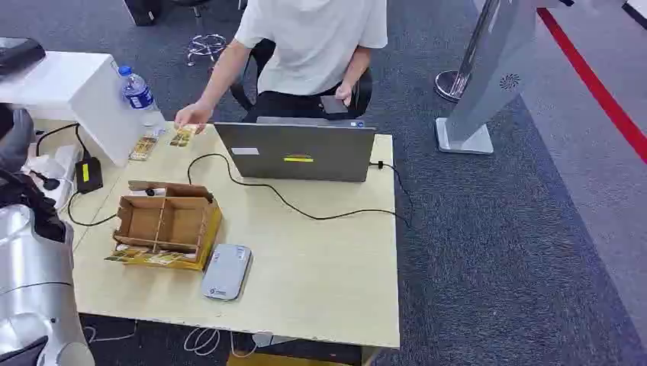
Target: Pass the card to the sensor for recognition and then transmit it.
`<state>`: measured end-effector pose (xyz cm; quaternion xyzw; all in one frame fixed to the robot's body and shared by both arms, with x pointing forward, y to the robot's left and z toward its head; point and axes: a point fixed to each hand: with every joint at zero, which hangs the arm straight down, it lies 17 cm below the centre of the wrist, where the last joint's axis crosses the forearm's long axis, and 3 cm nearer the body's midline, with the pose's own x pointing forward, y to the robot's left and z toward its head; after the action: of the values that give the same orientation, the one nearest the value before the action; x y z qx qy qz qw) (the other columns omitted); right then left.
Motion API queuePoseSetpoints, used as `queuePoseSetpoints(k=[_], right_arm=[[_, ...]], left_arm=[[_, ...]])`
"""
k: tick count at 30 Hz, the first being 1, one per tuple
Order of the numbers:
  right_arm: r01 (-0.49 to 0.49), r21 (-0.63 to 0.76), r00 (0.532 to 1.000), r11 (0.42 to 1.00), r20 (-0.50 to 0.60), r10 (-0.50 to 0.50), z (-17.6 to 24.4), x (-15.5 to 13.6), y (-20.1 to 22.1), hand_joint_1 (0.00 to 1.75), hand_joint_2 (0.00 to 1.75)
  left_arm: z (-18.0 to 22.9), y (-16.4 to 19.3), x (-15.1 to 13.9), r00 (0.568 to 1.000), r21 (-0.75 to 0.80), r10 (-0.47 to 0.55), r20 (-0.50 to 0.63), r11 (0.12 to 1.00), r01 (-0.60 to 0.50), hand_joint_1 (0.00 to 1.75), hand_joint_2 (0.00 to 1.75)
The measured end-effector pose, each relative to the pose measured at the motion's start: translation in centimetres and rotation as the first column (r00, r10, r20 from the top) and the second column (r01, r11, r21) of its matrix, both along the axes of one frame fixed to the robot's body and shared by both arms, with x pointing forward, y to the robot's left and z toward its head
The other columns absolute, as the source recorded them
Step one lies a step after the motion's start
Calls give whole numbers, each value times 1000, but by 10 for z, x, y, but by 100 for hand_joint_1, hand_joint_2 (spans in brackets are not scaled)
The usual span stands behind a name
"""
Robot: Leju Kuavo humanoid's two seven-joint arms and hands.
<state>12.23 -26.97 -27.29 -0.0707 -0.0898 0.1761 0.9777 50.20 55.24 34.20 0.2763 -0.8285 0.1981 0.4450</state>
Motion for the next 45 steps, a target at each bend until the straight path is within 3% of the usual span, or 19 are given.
queuePoseSetpoints(k=[10,23,24,36,45], right_arm=[[-27,0,1000,1000,-5,27,1,3,1,0,175],[-57,-6,998,998,-17,57,1,4,1,0,175],[-60,-5,998,998,-18,60,1,4,1,0,175],[-85,-11,996,996,-33,85,1,4,0,0,175],[-113,-14,993,994,-41,112,1,2,3,0,175]], left_arm=[[73,-72,55,996,288,-34,-77,956,55,0,175],[149,-141,101,985,621,75,-153,783,37,0,175],[155,-145,103,984,643,88,-153,765,31,175,175],[221,-185,124,947,882,305,-103,468,-54,175,175],[274,-199,126,880,970,475,28,200,-139,175,175]])
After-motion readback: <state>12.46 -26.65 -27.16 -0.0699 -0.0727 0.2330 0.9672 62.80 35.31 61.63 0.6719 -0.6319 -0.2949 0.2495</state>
